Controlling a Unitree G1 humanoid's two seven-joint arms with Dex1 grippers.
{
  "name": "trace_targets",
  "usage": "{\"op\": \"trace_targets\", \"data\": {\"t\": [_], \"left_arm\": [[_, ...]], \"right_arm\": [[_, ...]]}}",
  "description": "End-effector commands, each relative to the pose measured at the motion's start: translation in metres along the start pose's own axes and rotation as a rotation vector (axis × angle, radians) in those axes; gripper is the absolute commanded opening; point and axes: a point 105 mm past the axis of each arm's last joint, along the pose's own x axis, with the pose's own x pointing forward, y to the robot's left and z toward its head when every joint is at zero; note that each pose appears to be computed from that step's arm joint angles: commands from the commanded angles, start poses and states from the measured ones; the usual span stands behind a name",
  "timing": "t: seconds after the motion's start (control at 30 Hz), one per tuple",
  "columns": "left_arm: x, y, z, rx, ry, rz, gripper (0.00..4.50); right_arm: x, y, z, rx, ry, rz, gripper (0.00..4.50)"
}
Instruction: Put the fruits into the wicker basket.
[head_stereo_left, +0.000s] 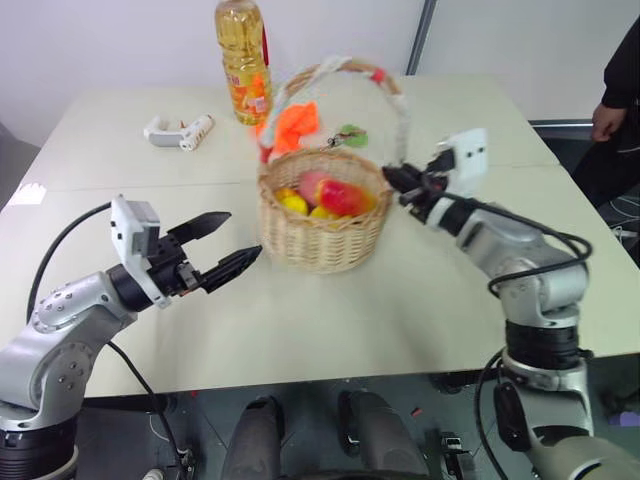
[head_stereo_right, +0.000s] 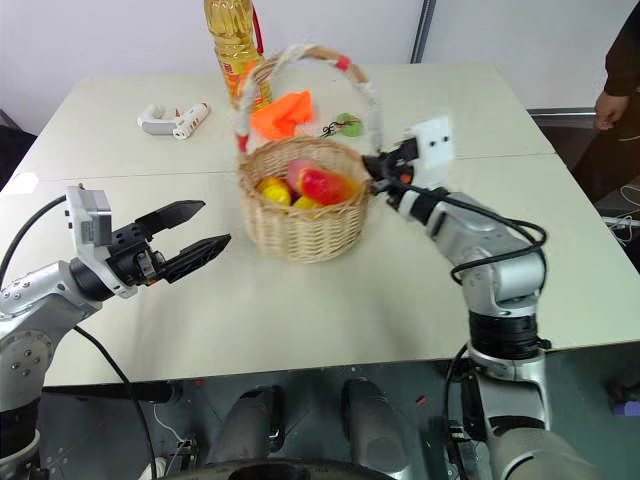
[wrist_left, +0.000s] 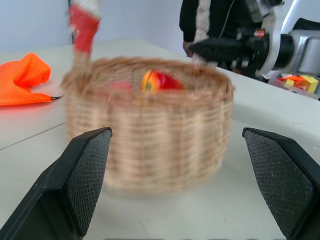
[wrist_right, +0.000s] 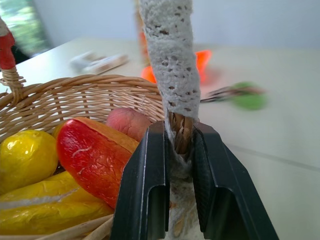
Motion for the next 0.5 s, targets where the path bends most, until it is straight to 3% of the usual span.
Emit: {"op": "trace_targets", "data": {"t": [0.03, 0.23, 0.33, 0.5], "left_arm": [[0.006, -0.005, 0.009, 0.031, -0.037, -0.038, 4.50], [0.017, -0.007, 0.010, 0.028, -0.050, -0.076, 4.50], [0.020, -0.007, 0.010, 0.027, -0.051, -0.083, 4.50], [0.015, -0.001, 0.007, 0.028, -0.042, -0.032, 4.50]], "right_arm": [[-0.023, -0.072, 0.030, -0.094, -0.090, -0.298, 0.12], [-0.038, -0.133, 0.026, -0.148, -0.071, -0.542, 0.12], [-0.039, -0.139, 0.018, -0.144, -0.054, -0.527, 0.12], [-0.047, -0.134, 0.019, -0.164, -0.065, -0.503, 2.48]]}}
